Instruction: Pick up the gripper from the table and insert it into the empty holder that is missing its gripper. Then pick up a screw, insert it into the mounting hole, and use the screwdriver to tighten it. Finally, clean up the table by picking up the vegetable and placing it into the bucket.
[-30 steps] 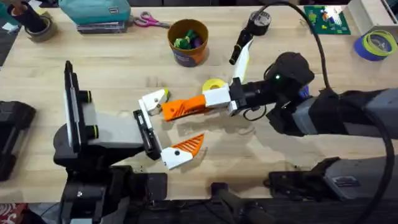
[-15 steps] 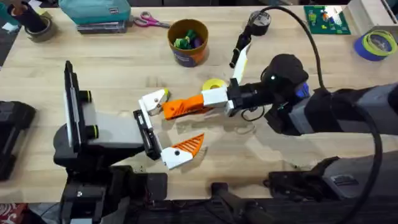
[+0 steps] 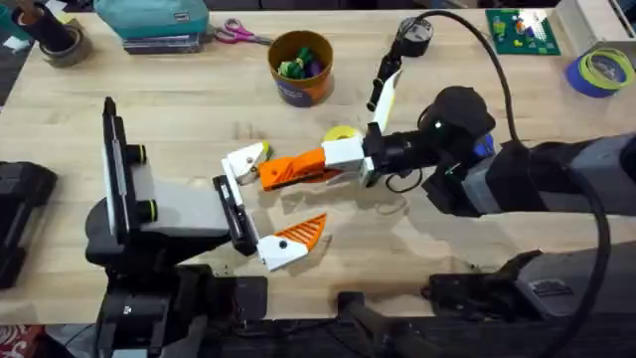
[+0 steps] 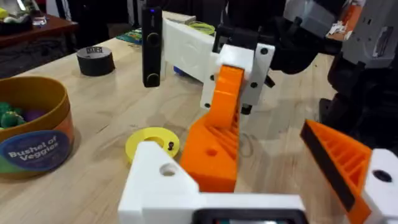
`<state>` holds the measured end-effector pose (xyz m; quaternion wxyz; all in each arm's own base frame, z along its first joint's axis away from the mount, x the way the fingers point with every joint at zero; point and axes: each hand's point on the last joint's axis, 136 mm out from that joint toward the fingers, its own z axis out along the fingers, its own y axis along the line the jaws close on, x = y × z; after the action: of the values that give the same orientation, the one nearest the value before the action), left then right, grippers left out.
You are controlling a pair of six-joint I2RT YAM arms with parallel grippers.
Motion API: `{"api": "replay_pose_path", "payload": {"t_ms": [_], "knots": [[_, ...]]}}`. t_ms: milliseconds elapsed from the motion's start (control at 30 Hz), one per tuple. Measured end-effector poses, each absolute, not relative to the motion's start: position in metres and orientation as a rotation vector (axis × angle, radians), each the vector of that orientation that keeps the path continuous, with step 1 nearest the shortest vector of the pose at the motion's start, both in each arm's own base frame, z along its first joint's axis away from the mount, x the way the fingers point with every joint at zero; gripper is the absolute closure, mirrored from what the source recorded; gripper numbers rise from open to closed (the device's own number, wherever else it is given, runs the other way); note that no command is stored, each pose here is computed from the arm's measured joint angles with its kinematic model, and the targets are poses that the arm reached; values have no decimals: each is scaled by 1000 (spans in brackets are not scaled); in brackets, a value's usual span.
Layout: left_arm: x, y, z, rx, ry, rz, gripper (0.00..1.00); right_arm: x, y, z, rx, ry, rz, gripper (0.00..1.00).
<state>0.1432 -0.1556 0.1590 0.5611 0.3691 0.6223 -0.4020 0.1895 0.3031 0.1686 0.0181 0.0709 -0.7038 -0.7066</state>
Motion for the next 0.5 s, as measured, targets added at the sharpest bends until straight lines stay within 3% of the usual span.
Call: {"api": "replay_pose_path", "payload": {"t_ms": [500], "knots": [[143,-156,159,870,1466,-947,15,187,305,171,238,-2180,-2203,993]]}}
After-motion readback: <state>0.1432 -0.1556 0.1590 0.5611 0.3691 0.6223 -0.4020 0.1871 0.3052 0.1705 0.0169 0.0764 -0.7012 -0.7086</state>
